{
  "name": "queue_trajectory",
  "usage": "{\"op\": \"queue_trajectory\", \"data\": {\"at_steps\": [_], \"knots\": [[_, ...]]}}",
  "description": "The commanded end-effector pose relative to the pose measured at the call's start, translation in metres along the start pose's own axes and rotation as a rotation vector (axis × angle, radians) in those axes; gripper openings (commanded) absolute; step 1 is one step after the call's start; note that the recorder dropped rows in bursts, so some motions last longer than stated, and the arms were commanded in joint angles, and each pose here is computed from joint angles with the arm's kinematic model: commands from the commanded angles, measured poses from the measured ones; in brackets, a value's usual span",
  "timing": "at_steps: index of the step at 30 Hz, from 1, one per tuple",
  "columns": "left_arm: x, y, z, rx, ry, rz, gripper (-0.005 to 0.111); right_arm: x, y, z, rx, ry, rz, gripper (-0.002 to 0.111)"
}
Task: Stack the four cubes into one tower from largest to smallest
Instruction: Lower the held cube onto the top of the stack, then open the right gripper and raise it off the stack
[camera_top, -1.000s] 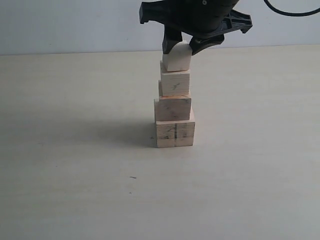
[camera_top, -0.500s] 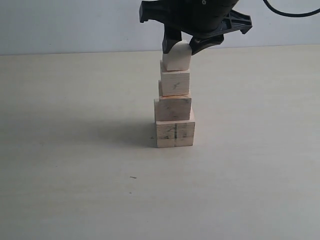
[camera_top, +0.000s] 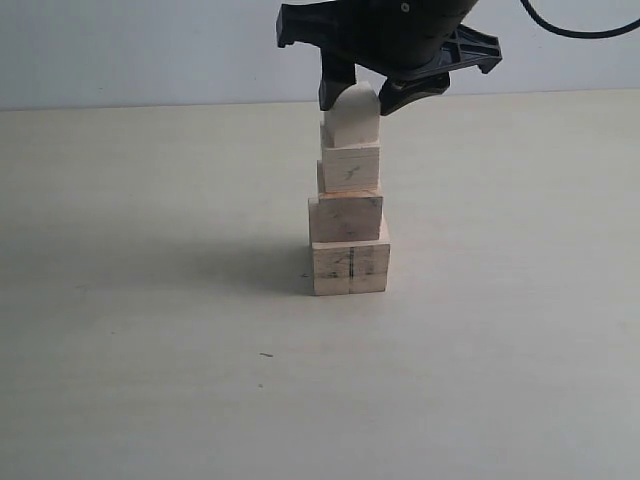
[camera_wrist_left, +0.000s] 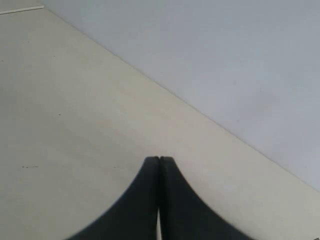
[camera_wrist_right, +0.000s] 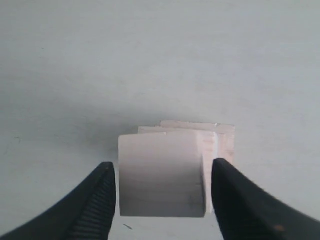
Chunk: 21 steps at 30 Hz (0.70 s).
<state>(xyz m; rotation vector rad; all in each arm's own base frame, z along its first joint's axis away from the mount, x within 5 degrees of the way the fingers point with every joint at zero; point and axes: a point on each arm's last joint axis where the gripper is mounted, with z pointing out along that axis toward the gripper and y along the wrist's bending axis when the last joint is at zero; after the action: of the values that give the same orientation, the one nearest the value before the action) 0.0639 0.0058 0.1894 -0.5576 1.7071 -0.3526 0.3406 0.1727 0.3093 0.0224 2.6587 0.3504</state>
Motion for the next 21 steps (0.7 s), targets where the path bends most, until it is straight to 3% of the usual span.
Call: {"op": "queue_trajectory", "data": {"at_steps": [1,7,13,18,19,21], "knots": [[-0.001,-0.001,-0.001,0.011,-0.008,0.008,0.000,0.000,0.000,0.000,-0.002,0.001,0.002,0.056],[-0.001,-0.001,-0.001,0.011,-0.008,0.008,0.000,-0.002,0.002,-0.005,-0.018,-0.030,0.002,0.056],[-0.001,-0.001,-0.001,0.011,-0.008,0.008,0.000,-0.009,0.006,-0.037,-0.058,-0.105,-0.002,0.056],[-0.001,-0.001,-0.001,0.011,-0.008,0.008,0.000,-0.012,-0.007,-0.065,0.044,-0.151,-0.185,0.054],[-0.001,-0.001,-0.001,0.011,-0.008,0.008,0.000,-0.016,-0.016,-0.065,0.093,-0.165,-0.195,0.051],[-0.001,-0.001,-0.001,0.011,-0.008,0.008,0.000,-0.027,-0.041,-0.061,0.199,-0.181,-0.186,0.028]]}}
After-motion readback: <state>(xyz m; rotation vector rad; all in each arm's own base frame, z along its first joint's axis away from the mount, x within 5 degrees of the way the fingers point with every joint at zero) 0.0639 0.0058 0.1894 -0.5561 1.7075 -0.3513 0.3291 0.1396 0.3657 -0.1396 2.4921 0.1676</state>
